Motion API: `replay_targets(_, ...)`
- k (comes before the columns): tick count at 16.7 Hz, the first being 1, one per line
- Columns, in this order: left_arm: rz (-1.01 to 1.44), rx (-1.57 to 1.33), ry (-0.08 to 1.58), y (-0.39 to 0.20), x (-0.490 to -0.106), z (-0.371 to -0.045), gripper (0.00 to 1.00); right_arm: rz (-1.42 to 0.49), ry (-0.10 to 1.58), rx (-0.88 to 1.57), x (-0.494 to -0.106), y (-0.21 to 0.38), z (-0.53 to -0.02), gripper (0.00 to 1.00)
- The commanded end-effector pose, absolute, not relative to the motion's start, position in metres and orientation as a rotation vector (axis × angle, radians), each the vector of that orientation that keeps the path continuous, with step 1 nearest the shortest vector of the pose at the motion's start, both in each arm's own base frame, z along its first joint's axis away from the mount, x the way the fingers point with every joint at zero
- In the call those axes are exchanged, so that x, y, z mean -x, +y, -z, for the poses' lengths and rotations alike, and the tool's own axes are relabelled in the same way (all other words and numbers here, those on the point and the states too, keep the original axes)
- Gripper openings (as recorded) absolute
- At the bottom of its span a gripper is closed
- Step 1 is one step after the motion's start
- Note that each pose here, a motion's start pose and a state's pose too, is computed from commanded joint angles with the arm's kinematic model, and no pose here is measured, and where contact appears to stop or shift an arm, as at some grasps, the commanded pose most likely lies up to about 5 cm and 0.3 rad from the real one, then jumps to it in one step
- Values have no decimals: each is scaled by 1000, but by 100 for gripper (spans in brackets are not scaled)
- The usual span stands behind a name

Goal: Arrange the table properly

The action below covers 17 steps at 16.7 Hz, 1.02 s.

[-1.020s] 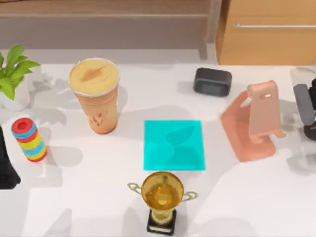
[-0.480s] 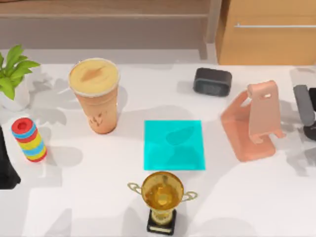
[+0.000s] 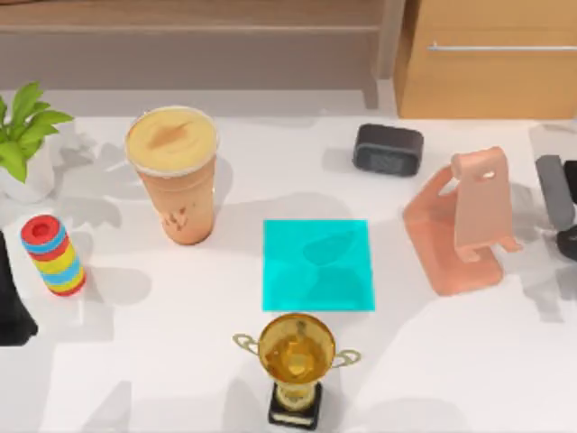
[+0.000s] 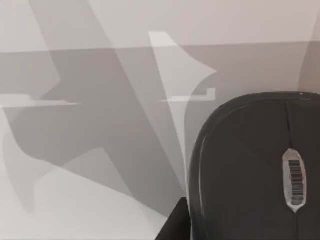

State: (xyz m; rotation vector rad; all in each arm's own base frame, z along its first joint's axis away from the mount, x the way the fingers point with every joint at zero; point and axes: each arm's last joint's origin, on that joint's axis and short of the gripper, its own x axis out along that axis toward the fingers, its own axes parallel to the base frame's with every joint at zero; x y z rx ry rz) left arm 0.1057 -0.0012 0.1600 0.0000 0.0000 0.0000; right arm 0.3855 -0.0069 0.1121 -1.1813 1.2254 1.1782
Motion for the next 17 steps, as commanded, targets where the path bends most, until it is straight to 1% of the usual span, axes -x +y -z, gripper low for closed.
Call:
replay_targets(7,0,0,0,-1,-106,-160,100,-1174,1227,1182,-386,-7,-120,0)
replay_targets(10,0,0,0,-1,-106,-160,100,-1176,1223,1180,-390,-8,-148,0)
replay_targets(15,0,0,0,-1,-106,-160,100,-1180,1239,1173,-385,-8,-206,0)
replay_targets(17,0,0,0,-1,-106,-160,100,-1173,1233,1177,-384,-8,-215,0)
